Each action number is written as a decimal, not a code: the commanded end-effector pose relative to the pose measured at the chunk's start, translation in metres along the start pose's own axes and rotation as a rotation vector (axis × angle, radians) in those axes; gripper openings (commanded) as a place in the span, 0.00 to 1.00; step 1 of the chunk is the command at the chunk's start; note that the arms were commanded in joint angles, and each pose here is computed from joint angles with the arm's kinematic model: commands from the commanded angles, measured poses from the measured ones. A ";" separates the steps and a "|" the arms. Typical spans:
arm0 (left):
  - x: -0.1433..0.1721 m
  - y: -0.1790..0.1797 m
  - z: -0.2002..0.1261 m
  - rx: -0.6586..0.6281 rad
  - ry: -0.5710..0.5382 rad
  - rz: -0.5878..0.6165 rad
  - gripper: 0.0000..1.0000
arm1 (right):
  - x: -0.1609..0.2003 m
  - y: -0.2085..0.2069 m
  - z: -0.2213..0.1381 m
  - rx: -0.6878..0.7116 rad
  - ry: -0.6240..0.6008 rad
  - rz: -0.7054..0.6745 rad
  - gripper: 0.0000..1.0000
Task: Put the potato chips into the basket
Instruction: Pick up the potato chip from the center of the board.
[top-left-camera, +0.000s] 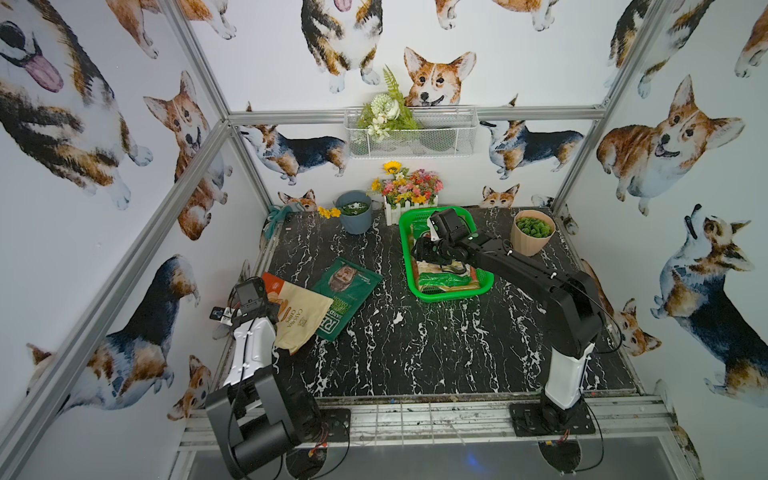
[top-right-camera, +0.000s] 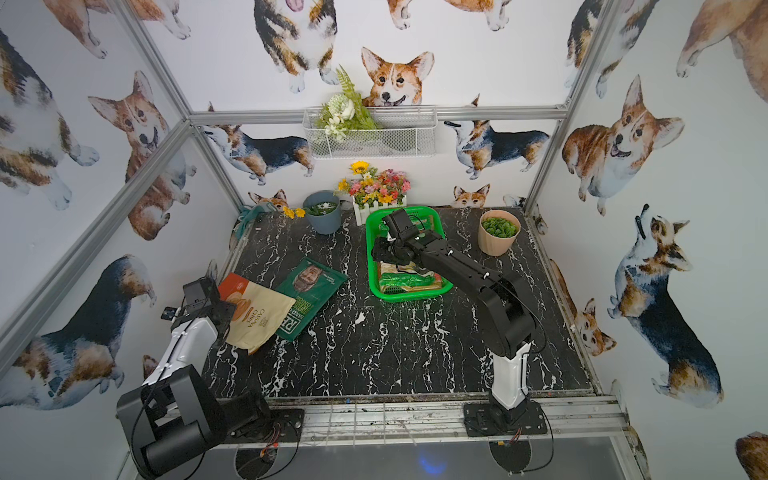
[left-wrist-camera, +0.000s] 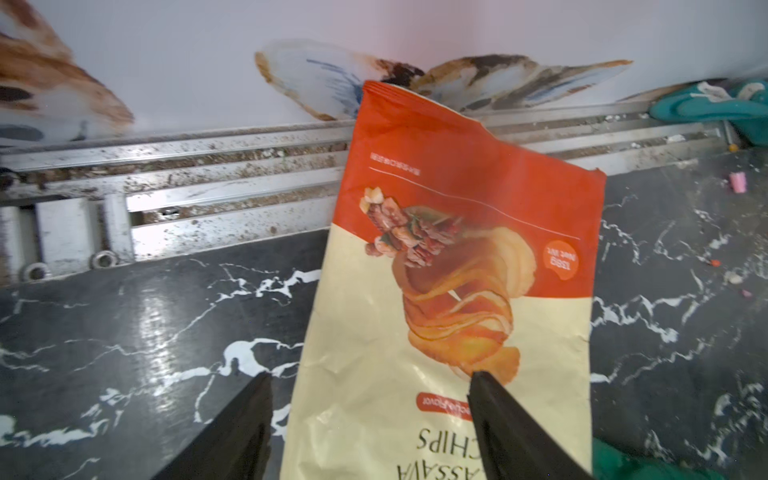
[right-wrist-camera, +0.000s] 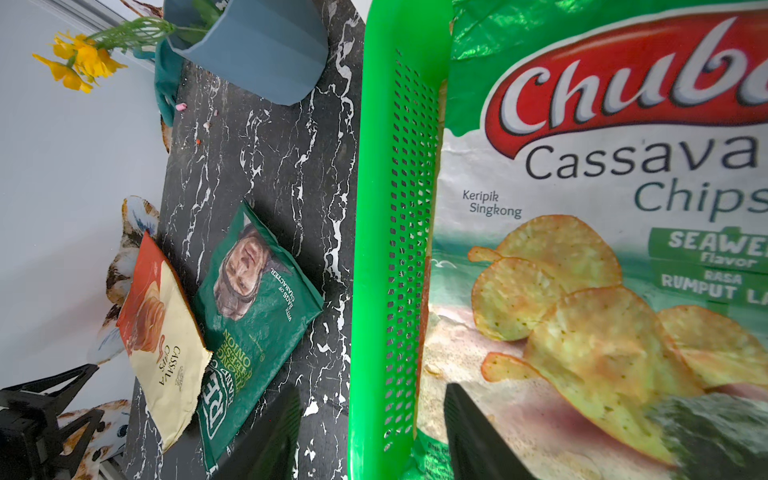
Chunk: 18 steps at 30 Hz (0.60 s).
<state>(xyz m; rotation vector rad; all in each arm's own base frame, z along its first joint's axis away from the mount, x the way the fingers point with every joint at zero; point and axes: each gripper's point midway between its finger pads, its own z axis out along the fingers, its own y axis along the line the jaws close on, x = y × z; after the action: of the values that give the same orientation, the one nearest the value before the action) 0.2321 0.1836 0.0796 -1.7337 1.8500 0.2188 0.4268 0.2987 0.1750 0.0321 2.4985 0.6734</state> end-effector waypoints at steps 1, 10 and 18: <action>-0.004 0.016 0.003 -0.061 -0.045 -0.026 0.78 | -0.002 0.002 0.000 -0.006 -0.009 -0.016 0.59; 0.013 -0.003 0.022 0.002 0.061 0.036 0.74 | 0.003 0.000 0.004 0.000 0.009 -0.012 0.59; 0.020 -0.005 0.003 0.035 0.110 -0.030 0.73 | 0.010 -0.005 0.006 0.005 0.022 -0.007 0.59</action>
<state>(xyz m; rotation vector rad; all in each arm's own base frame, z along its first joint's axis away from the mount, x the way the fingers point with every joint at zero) 0.2454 0.1767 0.0677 -1.7303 1.9101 0.1167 0.4227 0.2963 0.1623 0.0347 2.5295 0.6584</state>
